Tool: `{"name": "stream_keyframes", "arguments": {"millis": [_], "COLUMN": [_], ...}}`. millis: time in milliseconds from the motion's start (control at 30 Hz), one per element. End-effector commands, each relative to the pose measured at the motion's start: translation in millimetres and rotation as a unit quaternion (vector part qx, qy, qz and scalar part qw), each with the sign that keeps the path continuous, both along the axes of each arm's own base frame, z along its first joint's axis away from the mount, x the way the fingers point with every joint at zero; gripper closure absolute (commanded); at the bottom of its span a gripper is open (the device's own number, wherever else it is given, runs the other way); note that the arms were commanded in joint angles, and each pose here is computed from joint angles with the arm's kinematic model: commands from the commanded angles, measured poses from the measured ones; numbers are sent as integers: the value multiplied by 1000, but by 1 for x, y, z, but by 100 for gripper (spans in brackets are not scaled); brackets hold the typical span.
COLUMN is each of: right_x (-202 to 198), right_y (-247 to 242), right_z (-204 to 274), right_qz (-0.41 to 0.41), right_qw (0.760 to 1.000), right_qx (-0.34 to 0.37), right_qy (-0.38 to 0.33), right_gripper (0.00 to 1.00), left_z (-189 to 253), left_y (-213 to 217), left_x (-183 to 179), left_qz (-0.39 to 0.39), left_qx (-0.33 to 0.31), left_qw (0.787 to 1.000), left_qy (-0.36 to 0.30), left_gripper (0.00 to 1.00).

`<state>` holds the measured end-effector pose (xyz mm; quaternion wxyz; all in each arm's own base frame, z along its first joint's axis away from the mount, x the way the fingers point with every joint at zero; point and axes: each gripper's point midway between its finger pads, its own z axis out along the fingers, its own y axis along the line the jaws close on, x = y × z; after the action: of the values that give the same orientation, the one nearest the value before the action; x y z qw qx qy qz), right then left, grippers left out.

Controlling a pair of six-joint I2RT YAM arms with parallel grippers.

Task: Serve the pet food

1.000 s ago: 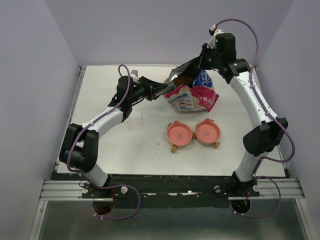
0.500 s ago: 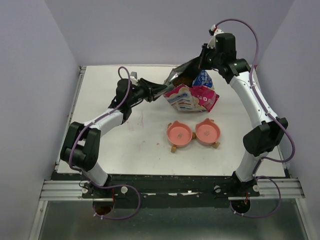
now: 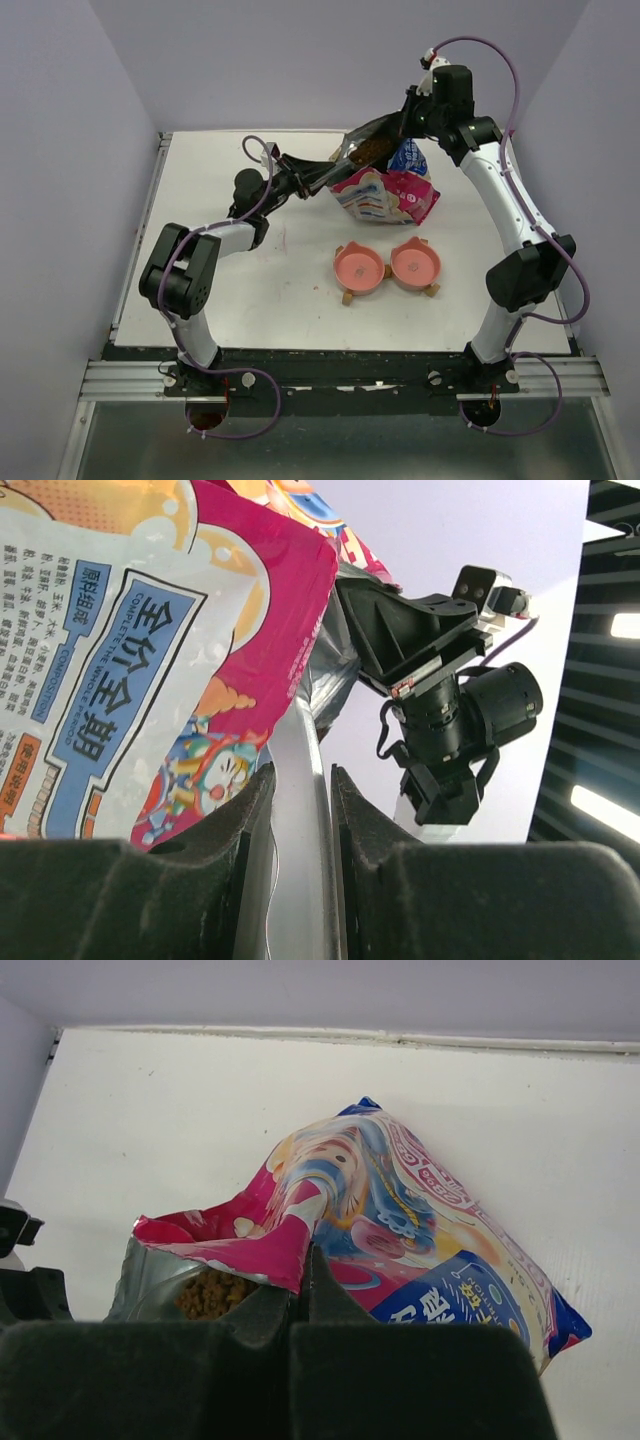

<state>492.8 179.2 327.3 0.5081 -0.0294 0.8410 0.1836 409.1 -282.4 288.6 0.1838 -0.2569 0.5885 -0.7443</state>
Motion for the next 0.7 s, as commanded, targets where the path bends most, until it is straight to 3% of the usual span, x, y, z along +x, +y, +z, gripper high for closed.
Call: {"name": "stream_keyframes", "arguments": {"millis": [0, 167, 300, 400, 500, 667], "right_x": [15, 16, 16, 16, 15, 13], "right_y": [-14, -11, -13, -13, -11, -14], "right_z": [72, 70, 72, 74, 74, 75], "right_qz": [-24, -18, -22, -20, -18, -22], "right_qw": [994, 995, 994, 994, 994, 994], "right_qx": [33, 37, 35, 37, 40, 37], "right_qy": [-99, -95, -97, -98, -96, -96], "right_gripper": [100, 100, 100, 100, 100, 100], "left_z": [51, 56, 41, 51, 50, 47], "left_y": [23, 23, 16, 13, 16, 16], "left_x": [-7, 1, -1, 7, 3, 4], "left_qz": [27, 31, 28, 32, 31, 23], "left_qx": [-59, -99, -43, -112, -78, -83], "left_qw": [991, 987, 993, 988, 992, 992], "left_qy": [-115, -122, -106, -98, -96, -87], "left_gripper": [100, 100, 100, 100, 100, 100]}}
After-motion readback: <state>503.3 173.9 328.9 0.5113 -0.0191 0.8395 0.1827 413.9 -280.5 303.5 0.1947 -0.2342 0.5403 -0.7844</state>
